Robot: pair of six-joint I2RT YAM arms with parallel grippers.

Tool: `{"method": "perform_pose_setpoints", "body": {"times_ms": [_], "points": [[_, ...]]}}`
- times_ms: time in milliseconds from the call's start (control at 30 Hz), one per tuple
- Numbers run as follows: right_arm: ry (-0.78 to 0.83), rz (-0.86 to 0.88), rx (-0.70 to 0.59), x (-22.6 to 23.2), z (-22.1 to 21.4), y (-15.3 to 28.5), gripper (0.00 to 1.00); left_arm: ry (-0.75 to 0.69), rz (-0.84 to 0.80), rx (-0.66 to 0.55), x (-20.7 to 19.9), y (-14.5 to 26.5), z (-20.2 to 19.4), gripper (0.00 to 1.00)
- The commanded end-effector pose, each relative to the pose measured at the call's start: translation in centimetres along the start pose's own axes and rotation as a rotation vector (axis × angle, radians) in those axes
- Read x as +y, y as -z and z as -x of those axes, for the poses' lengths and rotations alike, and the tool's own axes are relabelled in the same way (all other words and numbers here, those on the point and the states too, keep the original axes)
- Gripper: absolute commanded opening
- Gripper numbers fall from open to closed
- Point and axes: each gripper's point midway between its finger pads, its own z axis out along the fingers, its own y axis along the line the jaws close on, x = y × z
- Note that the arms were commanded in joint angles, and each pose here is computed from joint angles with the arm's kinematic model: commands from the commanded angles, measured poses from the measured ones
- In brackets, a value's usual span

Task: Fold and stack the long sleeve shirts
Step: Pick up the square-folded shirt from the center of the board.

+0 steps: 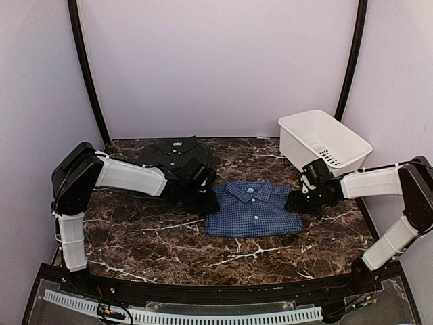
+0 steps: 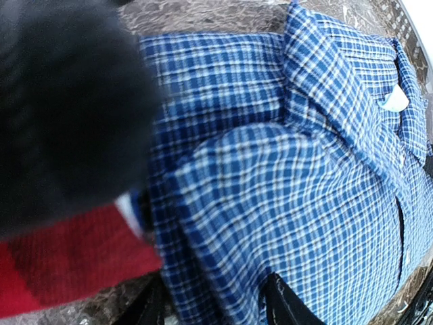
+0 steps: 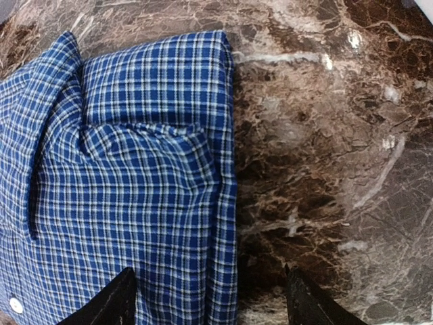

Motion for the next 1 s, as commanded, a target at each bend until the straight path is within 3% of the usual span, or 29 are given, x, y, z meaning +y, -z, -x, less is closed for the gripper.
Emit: {"method": "perform_pose_setpoints", "body": {"times_ms": [0, 233, 533, 667, 967], "points": [[-0.016, 0.030, 0.051, 0.5, -1.0, -1.3, 0.70, -0.019, 0.082, 0.067, 1.1, -1.3, -1.9, 0.47], [0.014, 0.052, 0.079, 2.2, -1.9, -1.9, 0.57, -0.019, 0.040, 0.087, -0.7, -1.9, -2.6, 0.30], [0.022, 0.047, 0.054, 3.0, -1.5, -1.2, 0.13, -0.044, -0.086, 0.054, -4.9, -1.0, -0.8, 0.00], [0.028, 0.071, 0.003, 3.7, -0.2, 0.2, 0.01, -0.073, -0.124, 0.016, -7.0, 0.2, 0.7, 0.00], [0.052, 0.149, -0.116, 6.1, 3.4, 4.9, 0.00, -0.123, -0.217, -0.090, -10.5, 5.3, 3.8, 0.00]]}}
